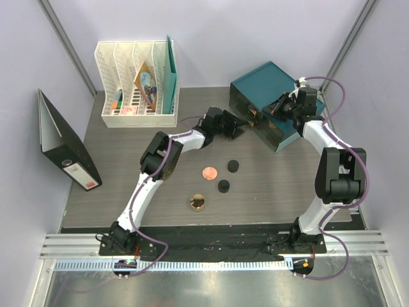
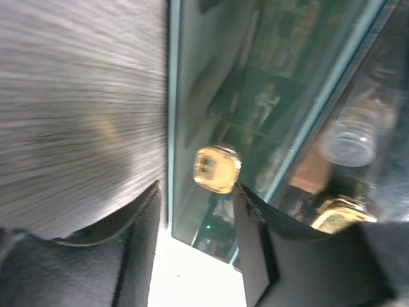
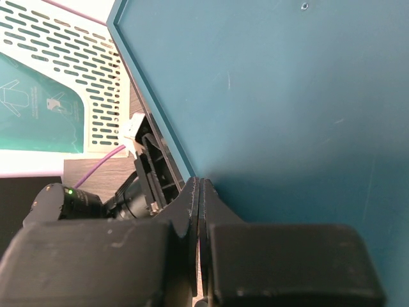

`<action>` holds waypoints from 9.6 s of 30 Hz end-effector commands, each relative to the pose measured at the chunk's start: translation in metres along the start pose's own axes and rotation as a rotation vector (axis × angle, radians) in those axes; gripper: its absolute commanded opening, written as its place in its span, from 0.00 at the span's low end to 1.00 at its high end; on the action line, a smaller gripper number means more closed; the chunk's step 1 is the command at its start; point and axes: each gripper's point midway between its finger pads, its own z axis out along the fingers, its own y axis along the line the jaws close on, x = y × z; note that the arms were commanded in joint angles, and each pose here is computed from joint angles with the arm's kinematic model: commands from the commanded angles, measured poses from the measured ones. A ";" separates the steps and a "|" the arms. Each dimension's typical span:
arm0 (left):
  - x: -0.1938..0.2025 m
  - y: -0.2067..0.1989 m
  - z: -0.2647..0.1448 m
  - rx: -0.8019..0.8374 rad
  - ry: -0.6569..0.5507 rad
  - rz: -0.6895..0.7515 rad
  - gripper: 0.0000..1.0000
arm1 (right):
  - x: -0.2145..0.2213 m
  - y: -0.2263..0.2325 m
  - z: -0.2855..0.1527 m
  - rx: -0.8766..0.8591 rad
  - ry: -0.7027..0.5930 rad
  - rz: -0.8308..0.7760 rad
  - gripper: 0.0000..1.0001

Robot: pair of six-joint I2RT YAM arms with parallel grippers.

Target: Organize the makeup

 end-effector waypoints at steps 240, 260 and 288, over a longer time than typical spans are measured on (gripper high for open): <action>0.009 -0.027 -0.015 -0.212 -0.061 0.432 0.33 | 0.145 -0.118 -0.006 0.381 0.446 0.155 0.02; 0.012 -0.025 -0.004 -0.202 -0.055 0.416 0.43 | 0.146 -0.119 -0.006 0.380 0.449 0.155 0.02; -0.011 0.035 -0.035 -0.561 -0.149 0.426 0.36 | 0.148 -0.119 -0.007 0.381 0.455 0.160 0.02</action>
